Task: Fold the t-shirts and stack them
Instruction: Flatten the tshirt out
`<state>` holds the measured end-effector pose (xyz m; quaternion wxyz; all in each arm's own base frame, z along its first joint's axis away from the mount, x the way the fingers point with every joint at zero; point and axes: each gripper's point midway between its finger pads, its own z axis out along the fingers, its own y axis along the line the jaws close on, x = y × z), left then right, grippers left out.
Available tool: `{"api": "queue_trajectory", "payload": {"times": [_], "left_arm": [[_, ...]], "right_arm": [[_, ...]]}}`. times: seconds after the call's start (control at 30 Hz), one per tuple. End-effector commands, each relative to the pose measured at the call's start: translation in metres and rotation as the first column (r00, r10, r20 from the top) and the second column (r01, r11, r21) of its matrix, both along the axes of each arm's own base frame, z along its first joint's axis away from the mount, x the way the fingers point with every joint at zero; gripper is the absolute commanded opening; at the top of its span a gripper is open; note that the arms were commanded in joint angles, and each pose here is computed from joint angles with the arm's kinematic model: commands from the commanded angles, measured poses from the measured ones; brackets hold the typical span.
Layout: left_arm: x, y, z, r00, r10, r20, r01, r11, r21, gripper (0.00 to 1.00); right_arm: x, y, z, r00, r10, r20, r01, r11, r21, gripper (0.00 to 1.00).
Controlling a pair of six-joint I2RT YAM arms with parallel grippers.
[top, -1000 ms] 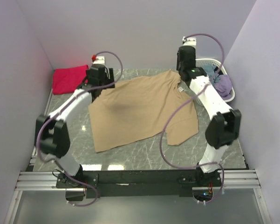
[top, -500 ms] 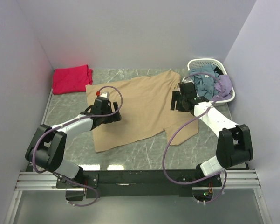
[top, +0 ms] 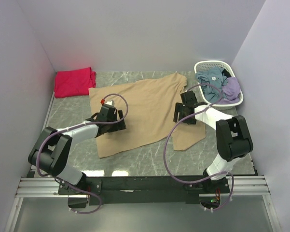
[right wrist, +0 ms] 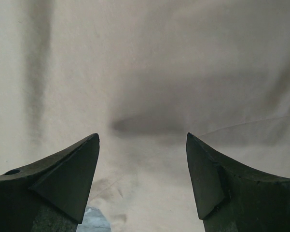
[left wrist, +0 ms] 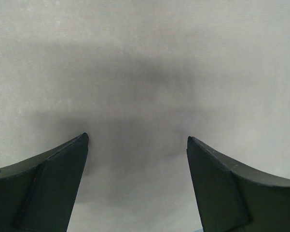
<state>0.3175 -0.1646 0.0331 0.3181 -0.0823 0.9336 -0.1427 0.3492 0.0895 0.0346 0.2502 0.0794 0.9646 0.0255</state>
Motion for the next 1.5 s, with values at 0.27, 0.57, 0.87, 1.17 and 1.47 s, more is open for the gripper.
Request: {"api": "queue_trajectory", "payload": {"times": [0.27,0.57,0.87,1.17,1.47], "left_arm": [[-0.014,0.037,-0.013,0.993,0.104,-0.059,-0.092,0.980,0.178,0.89],[-0.016,0.057,-0.012,0.973,0.207,-0.104,-0.170,0.942,0.291,0.90],[-0.019,0.077,0.004,0.955,0.278,-0.105,-0.225,0.907,0.357,0.97],[-0.014,0.120,0.009,0.915,0.390,-0.103,-0.312,0.845,0.434,0.99],[0.002,0.104,0.024,0.937,0.341,-0.079,-0.295,0.891,0.344,0.98]], "right_arm": [[-0.020,0.009,-0.009,0.998,-0.026,-0.053,0.030,0.996,0.080,0.79],[-0.081,0.011,-0.016,0.993,0.006,-0.121,-0.001,0.999,0.040,0.86],[-0.143,0.064,-0.033,0.968,0.136,-0.210,-0.123,0.990,0.074,0.89],[-0.196,0.087,-0.041,0.949,0.178,-0.260,-0.160,0.983,0.088,0.90],[-0.220,0.070,-0.025,0.972,0.081,-0.218,-0.057,0.992,0.114,0.92]]}}
